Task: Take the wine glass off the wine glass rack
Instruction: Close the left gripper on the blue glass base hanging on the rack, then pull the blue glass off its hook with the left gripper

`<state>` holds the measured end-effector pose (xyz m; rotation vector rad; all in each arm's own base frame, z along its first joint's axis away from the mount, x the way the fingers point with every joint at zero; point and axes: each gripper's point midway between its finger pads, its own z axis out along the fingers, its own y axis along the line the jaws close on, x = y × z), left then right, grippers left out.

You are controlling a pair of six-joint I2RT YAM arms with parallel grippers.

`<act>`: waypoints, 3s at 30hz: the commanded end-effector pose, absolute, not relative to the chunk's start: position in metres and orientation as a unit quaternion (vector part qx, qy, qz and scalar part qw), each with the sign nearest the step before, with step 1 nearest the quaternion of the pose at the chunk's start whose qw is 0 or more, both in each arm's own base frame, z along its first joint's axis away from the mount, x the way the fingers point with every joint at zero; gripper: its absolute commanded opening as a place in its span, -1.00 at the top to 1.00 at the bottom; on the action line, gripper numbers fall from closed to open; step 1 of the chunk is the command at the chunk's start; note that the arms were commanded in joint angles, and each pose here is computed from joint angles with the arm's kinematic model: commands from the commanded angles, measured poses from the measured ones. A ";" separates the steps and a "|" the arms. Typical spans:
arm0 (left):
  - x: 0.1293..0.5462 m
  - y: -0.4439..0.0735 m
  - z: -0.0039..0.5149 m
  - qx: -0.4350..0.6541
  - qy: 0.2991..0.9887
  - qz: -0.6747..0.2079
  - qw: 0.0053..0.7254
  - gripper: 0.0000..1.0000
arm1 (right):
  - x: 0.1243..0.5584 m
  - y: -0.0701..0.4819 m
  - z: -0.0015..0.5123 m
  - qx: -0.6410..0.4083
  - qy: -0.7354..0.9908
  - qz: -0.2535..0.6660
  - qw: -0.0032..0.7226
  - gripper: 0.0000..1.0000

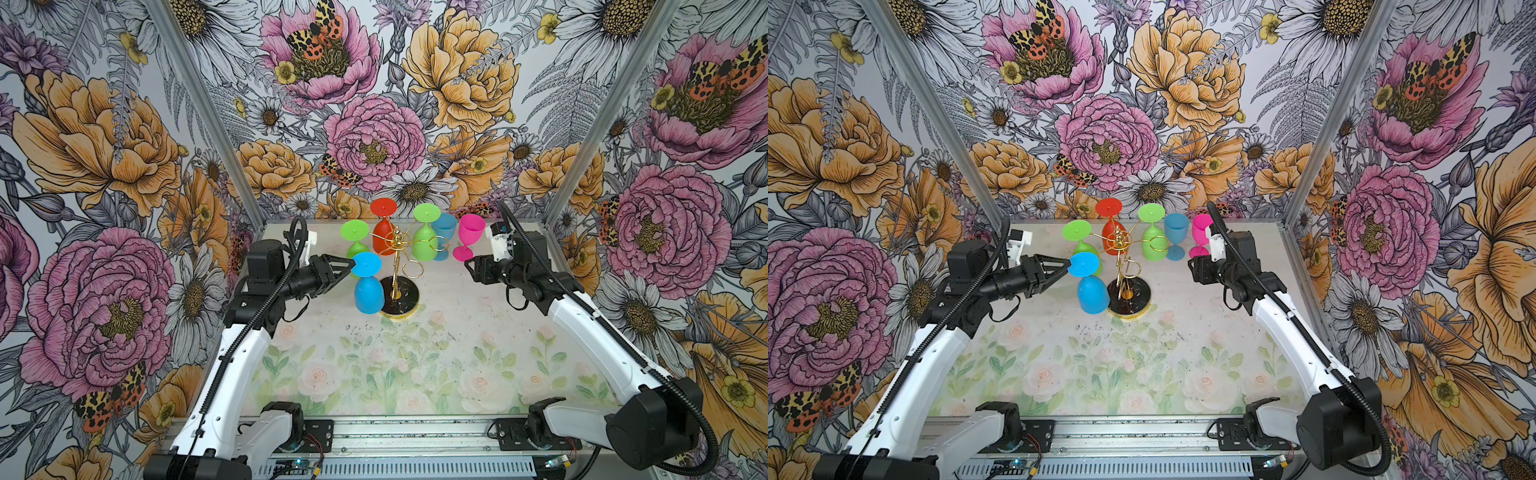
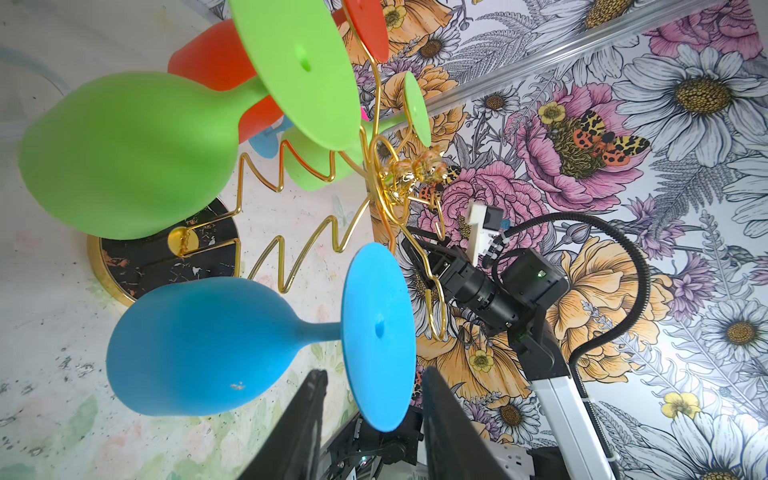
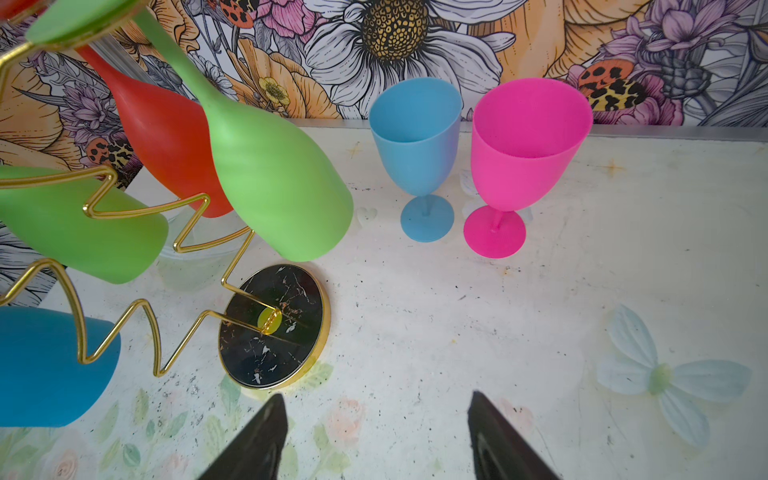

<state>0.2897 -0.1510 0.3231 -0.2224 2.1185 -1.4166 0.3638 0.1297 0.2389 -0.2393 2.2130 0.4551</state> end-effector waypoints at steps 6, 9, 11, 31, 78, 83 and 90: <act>0.297 -0.156 0.321 -0.092 0.789 -0.552 0.254 0.24 | 0.361 0.132 0.253 -0.099 0.870 0.184 0.446 -0.38; 0.298 -0.157 0.323 -0.090 0.788 -0.554 0.252 0.27 | 0.360 0.131 0.251 -0.099 0.871 0.183 0.445 -0.38; 0.298 -0.158 0.324 -0.088 0.788 -0.557 0.248 0.29 | 0.360 0.130 0.250 -0.097 0.871 0.183 0.445 -0.38; 0.296 -0.165 0.327 -0.082 0.787 -0.562 0.239 0.73 | 0.360 0.129 0.247 -0.094 0.873 0.178 0.444 -0.37; 0.310 -0.187 0.357 -0.055 0.749 -0.625 0.212 1.00 | 0.359 0.126 0.250 -0.089 0.870 0.174 0.452 -0.37; 0.314 -0.188 0.356 -0.056 0.749 -0.625 0.213 1.00 | 0.360 0.126 0.248 -0.090 0.871 0.174 0.450 -0.37; 0.321 -0.189 0.354 -0.061 0.747 -0.627 0.212 1.00 | 0.361 0.126 0.246 -0.090 0.872 0.171 0.449 -0.37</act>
